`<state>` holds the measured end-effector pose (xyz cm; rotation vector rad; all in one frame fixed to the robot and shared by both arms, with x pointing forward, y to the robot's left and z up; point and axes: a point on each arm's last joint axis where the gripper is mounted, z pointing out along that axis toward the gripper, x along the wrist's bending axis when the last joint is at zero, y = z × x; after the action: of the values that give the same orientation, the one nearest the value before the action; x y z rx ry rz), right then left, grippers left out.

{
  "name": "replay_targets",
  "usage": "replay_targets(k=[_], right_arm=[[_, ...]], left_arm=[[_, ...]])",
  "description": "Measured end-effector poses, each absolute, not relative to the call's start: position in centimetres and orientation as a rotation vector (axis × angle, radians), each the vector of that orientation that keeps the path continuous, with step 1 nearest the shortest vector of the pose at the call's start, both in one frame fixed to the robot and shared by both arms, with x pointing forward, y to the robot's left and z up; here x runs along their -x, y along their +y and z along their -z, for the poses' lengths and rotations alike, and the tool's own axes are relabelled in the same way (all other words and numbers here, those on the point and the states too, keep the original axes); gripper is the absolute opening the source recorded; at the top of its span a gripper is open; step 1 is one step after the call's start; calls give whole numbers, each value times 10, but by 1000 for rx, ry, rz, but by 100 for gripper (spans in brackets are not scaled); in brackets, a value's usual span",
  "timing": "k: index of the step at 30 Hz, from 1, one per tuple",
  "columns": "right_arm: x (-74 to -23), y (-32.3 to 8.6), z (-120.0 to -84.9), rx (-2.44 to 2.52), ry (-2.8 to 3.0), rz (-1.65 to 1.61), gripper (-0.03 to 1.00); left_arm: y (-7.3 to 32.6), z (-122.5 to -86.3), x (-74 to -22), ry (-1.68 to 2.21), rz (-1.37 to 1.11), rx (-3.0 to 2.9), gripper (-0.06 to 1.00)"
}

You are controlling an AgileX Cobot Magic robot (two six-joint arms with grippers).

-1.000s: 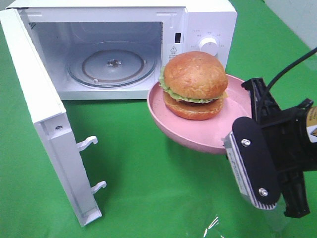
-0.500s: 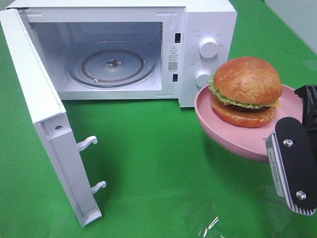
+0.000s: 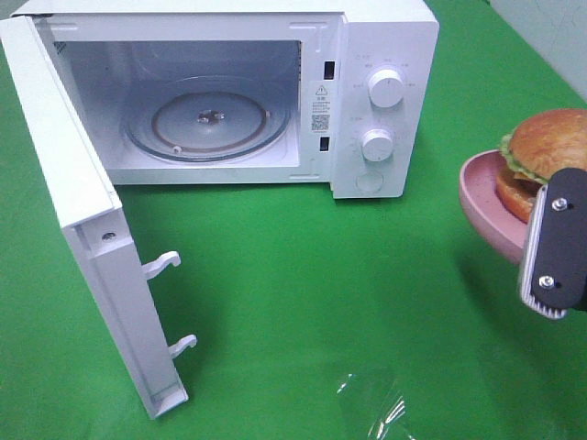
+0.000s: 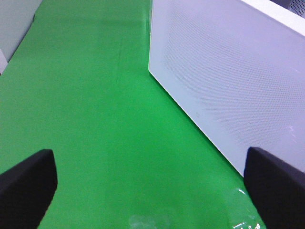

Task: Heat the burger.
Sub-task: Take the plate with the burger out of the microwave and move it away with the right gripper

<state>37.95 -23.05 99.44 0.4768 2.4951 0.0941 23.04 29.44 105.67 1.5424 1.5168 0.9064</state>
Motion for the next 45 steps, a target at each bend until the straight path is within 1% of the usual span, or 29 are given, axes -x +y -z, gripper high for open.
replay_targets(k=[7, 10, 12, 15, 19, 22, 24, 25, 26, 38, 40, 45], right_arm=[[-383, -238, -997, -742, 2376, -78, 9], [-383, -239, -996, -772, 2364, -67, 9], [-389, -239, -989, -896, 2318, -25, 9], [-390, -238, -987, -938, 2305, -20, 9], [-403, -232, -964, -1132, 2246, 63, 9], [-405, -231, -960, -1161, 2230, 69, 9], [-411, -226, -943, -1271, 2182, 109, 9], [-411, -226, -943, -1271, 2182, 109, 9], [-414, -225, -935, -1307, 2167, 130, 9], [-429, -215, -910, -1448, 2087, 192, 9], [-432, -212, -896, -1487, 2074, 238, 9], [-432, -212, -882, -1520, 2068, 287, 9]], left_arm=[[294, -1057, -230, 1517, -906, -1542, 98], [294, -1057, -230, 1517, -906, -1542, 98], [294, -1057, -230, 1517, -906, -1542, 98], [294, -1057, -230, 1517, -906, -1542, 98], [294, -1057, -230, 1517, -906, -1542, 98], [294, -1057, -230, 1517, -906, -1542, 98], [294, -1057, -230, 1517, -906, -1542, 98], [294, -1057, -230, 1517, -906, -1542, 98], [294, -1057, -230, 1517, -906, -1542, 98], [294, -1057, -230, 1517, -906, -1542, 98], [294, -1057, -230, 1517, -906, -1542, 98], [294, -1057, -230, 1517, -906, -1542, 98]])
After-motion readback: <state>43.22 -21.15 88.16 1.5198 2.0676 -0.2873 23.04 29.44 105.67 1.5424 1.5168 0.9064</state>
